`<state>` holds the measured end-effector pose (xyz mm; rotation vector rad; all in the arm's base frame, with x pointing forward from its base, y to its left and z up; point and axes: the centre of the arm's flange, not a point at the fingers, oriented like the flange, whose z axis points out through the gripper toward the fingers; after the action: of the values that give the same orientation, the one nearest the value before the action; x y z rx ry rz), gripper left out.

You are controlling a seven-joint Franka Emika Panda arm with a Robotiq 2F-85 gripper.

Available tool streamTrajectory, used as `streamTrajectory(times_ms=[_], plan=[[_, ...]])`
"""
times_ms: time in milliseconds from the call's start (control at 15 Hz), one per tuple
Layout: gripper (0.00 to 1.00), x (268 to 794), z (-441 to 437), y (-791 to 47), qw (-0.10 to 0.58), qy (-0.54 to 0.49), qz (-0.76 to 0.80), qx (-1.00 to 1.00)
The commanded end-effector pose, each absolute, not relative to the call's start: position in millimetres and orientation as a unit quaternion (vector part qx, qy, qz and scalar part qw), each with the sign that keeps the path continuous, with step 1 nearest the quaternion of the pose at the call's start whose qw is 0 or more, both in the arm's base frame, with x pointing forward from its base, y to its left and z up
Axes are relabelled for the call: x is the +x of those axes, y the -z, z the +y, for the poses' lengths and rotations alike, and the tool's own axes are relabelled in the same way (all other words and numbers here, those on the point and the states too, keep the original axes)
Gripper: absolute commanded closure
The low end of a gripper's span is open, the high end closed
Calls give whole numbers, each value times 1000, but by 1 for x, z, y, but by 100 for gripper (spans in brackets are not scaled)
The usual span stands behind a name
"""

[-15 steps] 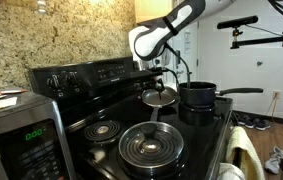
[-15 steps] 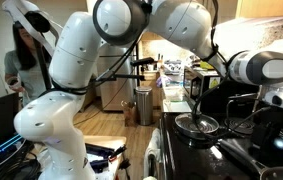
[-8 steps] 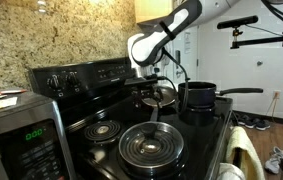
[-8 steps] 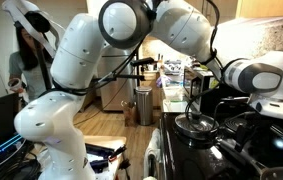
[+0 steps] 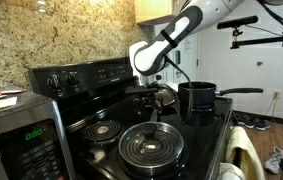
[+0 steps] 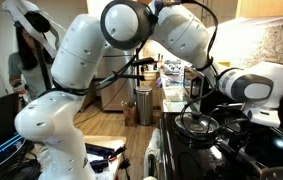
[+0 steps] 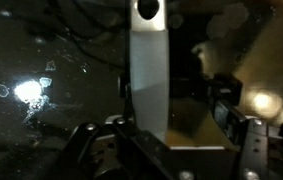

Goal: Move the pan to the top right plate of the stove

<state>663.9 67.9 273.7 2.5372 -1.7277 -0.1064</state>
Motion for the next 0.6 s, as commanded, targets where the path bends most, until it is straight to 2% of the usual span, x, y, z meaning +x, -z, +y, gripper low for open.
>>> streamTrajectory(times_ms=[0, 467, 533], plan=[[47, 659, 74, -270, 31, 27, -569, 822], [92, 658, 76, -274, 31, 23, -567, 823], [95, 658, 74, -274, 34, 25, -567, 823]])
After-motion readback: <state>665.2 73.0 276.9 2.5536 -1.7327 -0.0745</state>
